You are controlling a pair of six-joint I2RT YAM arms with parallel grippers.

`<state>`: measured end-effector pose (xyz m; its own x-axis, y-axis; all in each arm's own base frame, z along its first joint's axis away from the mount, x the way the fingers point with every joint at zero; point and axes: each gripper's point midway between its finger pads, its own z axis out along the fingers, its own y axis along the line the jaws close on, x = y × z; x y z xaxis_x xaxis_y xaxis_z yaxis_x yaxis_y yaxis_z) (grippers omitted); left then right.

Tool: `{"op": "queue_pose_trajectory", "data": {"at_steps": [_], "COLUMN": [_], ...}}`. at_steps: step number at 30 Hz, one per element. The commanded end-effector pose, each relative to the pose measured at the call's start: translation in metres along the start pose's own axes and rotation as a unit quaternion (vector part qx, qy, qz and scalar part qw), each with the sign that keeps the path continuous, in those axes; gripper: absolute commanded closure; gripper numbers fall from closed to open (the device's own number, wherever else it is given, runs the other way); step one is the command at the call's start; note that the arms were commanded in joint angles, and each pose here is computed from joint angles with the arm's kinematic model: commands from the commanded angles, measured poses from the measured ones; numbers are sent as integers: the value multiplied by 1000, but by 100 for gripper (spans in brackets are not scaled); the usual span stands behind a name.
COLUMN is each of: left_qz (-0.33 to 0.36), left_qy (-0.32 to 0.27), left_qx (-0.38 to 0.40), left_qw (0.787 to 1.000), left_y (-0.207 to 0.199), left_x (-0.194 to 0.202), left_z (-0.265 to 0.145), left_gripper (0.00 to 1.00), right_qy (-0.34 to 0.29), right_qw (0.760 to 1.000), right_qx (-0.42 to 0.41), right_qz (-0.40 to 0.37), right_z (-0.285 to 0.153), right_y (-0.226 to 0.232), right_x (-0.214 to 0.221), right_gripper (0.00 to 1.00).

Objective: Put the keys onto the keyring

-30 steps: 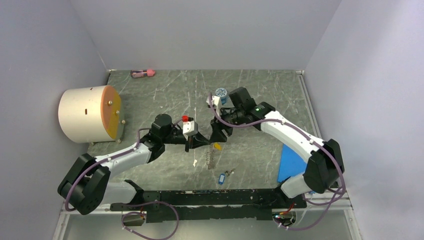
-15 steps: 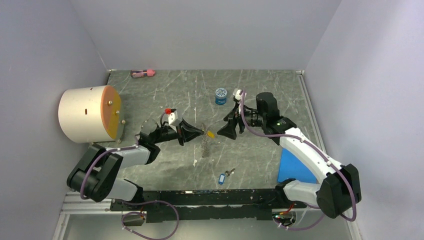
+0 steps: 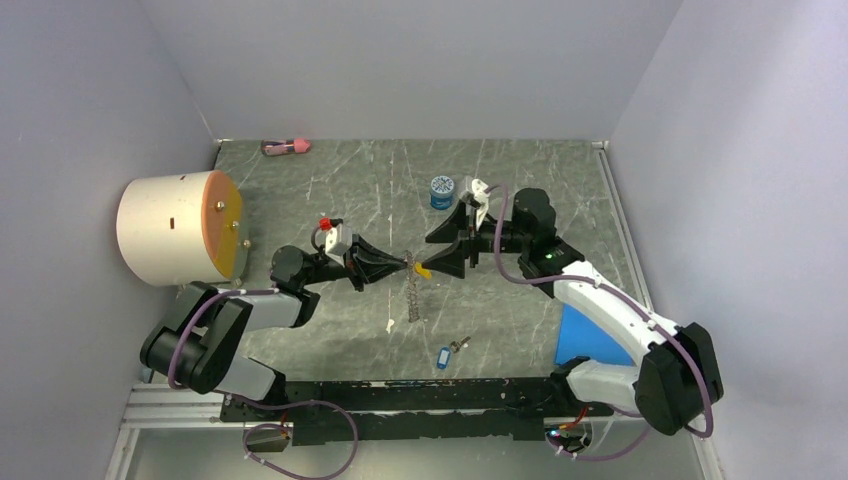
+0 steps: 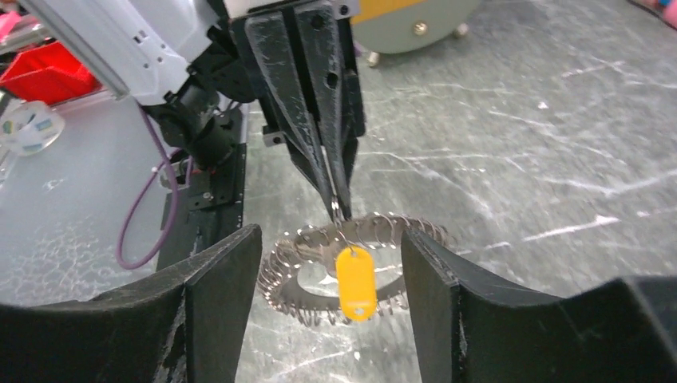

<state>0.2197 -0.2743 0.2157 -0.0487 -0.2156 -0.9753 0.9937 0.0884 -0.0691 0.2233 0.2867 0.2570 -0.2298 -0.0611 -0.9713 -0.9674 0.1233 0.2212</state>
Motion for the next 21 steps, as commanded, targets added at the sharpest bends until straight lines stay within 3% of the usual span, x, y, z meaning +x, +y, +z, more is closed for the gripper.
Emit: {"op": "queue_pose_trajectory", "data": {"at_steps": [1, 10, 13, 21], "left_qz": [56, 61, 60, 58], "left_qy": [-34, -39, -41, -42], "left_qx": [30, 30, 31, 32], "left_qw": [997, 997, 997, 997], "left_y": [-9, -11, -11, -11], "left_x": [-33, -38, -40, -42], "left_z": [6, 6, 6, 7], "left_gripper": [97, 97, 97, 97], "right_qy": [-19, 4, 5, 17], "right_qw": [998, 998, 998, 996], "right_qx": [-53, -60, -66, -86], "right_qz": [-40, -16, -11, -6], "right_z": [16, 34, 36, 45], "right_y": [16, 7, 7, 11], "right_x": [-20, 1, 5, 9], "right_gripper": [35, 52, 61, 66]}}
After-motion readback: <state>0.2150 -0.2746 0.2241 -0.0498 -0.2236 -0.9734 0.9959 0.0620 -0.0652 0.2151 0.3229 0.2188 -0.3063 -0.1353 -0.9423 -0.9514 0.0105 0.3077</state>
